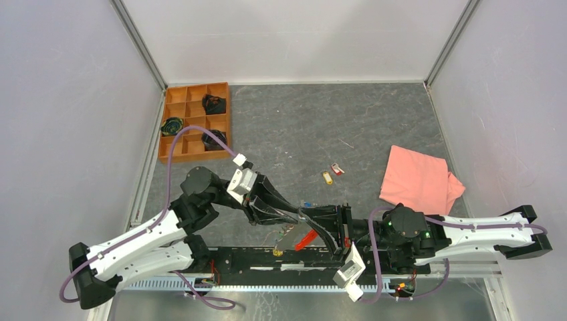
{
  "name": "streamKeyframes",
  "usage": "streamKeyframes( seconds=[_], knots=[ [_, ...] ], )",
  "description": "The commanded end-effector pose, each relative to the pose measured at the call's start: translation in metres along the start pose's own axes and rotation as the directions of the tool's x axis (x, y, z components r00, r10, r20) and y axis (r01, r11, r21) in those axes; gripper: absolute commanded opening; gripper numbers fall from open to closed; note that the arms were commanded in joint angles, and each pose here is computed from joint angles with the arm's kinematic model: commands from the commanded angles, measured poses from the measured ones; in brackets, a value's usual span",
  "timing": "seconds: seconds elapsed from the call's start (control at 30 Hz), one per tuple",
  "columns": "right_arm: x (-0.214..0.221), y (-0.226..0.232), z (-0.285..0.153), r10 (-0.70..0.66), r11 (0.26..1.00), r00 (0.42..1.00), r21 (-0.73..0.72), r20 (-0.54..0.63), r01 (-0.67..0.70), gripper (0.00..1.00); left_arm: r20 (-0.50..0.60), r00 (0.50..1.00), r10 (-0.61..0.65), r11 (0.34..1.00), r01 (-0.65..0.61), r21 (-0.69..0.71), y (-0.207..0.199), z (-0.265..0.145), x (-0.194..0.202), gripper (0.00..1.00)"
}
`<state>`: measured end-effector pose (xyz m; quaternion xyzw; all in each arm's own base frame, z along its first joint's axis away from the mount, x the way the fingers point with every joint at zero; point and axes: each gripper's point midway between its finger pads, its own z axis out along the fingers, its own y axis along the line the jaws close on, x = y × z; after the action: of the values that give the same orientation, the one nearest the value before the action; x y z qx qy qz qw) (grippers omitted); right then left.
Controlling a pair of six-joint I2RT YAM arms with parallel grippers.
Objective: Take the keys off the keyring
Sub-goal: Remove the key from the keyring.
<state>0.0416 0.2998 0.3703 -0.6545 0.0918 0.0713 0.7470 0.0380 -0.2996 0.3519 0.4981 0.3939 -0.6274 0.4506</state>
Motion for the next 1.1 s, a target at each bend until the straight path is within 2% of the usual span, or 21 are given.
streamKeyframes(
  seconds=[0.0, 0.27, 0.63, 0.77, 1.0, 1.07],
  knots=[
    [-0.008, -0.033, -0.003, 0.002, 0.995, 1.0, 0.101, 0.025, -0.005, 0.01, 0.039, 0.998, 0.047, 0.998, -0.048, 0.047, -0.01, 0.004, -0.011, 0.34],
    [-0.005, -0.031, -0.002, -0.004, 0.995, 1.0, 0.095, 0.005, 0.004, 0.01, 0.072, 0.997, 0.037, 0.997, -0.042, 0.064, -0.014, 0.005, -0.012, 0.3],
    [-0.001, -0.029, -0.002, -0.014, 0.996, 1.0, 0.093, -0.018, 0.015, 0.01, 0.093, 0.995, 0.029, 0.997, -0.035, 0.066, -0.016, 0.005, -0.013, 0.17],
    [0.0, -0.03, -0.003, -0.015, 0.995, 1.0, 0.096, -0.021, 0.017, 0.01, 0.104, 0.994, 0.025, 0.997, -0.032, 0.066, -0.016, 0.005, -0.015, 0.15],
    [0.002, -0.03, -0.005, -0.016, 0.995, 0.999, 0.099, -0.035, 0.02, 0.01, 0.114, 0.993, -0.037, 0.999, 0.039, -0.016, -0.003, 0.005, -0.014, 0.03],
    [0.004, -0.029, -0.006, -0.017, 0.995, 0.999, 0.096, -0.045, 0.021, 0.01, 0.123, 0.99, -0.064, 0.997, 0.068, -0.032, -0.002, 0.004, -0.016, 0.02]
  ],
)
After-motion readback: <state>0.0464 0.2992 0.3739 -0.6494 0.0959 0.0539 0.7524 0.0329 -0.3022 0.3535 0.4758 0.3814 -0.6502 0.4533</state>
